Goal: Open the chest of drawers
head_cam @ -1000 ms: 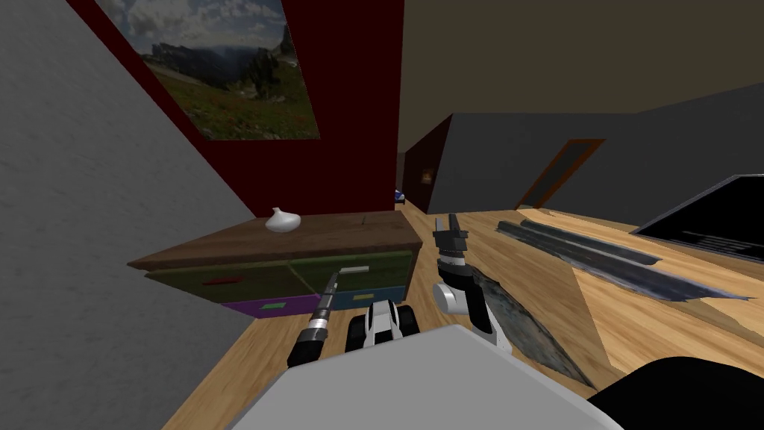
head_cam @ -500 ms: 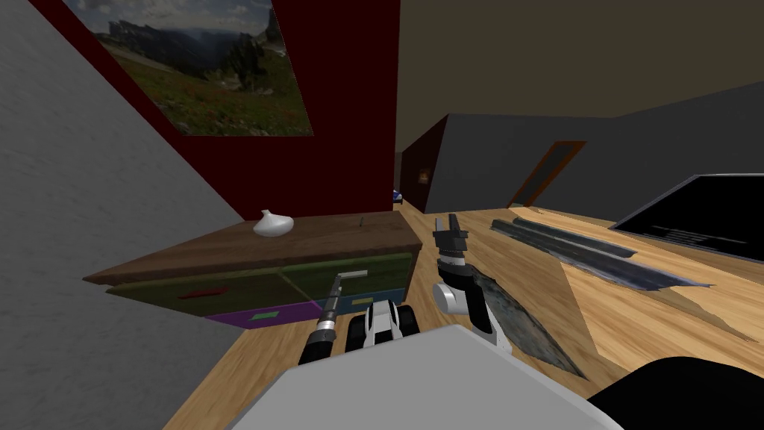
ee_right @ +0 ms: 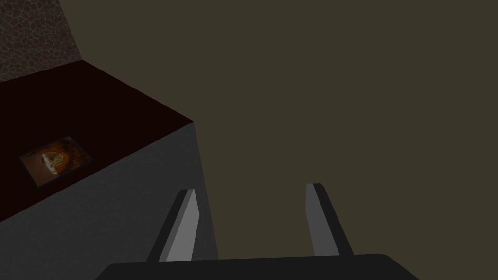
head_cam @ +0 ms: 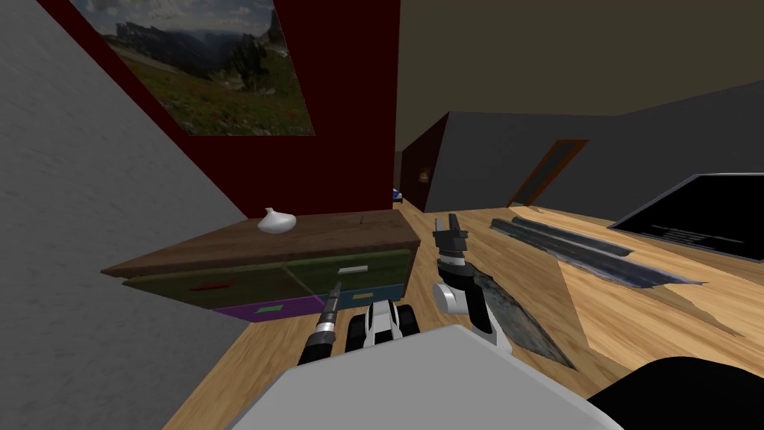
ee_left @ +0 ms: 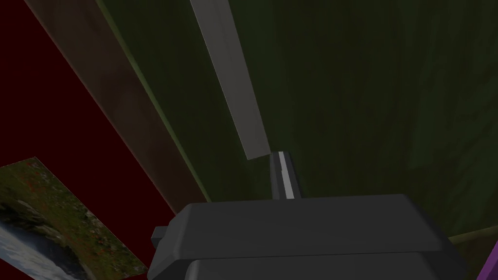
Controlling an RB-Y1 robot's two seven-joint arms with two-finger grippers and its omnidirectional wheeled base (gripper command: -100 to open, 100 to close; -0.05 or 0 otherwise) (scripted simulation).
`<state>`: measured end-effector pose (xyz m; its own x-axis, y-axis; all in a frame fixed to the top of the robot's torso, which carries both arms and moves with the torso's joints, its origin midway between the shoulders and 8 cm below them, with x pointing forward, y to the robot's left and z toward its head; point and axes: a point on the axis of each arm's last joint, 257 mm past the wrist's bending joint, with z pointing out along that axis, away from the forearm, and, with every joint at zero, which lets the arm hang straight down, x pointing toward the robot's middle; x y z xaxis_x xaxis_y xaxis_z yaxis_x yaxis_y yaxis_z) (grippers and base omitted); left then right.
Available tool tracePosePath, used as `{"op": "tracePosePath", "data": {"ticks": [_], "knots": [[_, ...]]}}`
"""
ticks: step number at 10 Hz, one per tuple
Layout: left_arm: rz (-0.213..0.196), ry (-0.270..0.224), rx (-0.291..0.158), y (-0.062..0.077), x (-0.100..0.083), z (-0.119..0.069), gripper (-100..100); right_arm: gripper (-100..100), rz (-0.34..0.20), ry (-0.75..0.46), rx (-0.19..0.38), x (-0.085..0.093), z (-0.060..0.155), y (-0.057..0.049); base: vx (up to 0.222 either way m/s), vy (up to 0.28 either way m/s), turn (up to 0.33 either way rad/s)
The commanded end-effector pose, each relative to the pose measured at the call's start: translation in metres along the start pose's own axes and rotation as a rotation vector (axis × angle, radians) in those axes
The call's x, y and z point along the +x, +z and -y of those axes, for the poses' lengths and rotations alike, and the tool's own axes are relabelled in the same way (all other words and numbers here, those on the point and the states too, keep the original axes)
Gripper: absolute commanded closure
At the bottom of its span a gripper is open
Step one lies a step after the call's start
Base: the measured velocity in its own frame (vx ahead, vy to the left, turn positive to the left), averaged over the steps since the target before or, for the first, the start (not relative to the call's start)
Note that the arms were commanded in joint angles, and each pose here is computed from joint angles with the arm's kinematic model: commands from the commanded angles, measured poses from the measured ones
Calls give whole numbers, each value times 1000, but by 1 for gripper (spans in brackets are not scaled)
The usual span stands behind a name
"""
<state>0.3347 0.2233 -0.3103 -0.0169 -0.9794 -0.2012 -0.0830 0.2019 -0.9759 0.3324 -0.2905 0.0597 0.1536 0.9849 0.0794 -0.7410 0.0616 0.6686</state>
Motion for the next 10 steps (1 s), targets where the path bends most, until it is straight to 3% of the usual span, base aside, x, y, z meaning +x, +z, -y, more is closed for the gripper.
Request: {"op": "tracePosePath", "data": {"ticks": [1,2,3,8,10], "knots": [[-3,0,0,-7,0,2,100,0,0,0,0,0,0,0,-177,-5,8],[-2,0,-1,-5,0,1,100,0,0,0,0,0,0,0,-81,-5,1],[-19,23,-4,-8,-3,-2,-100,0,0,0,0,0,0,0,-17,-2,-4],[-76,101,-18,-17,-11,-9,-100,0,0,0,0,0,0,0,26,-2,-5],[-71,100,-23,-19,-12,-3,-100,0,0,0,0,0,0,0,122,-12,-38]]}}
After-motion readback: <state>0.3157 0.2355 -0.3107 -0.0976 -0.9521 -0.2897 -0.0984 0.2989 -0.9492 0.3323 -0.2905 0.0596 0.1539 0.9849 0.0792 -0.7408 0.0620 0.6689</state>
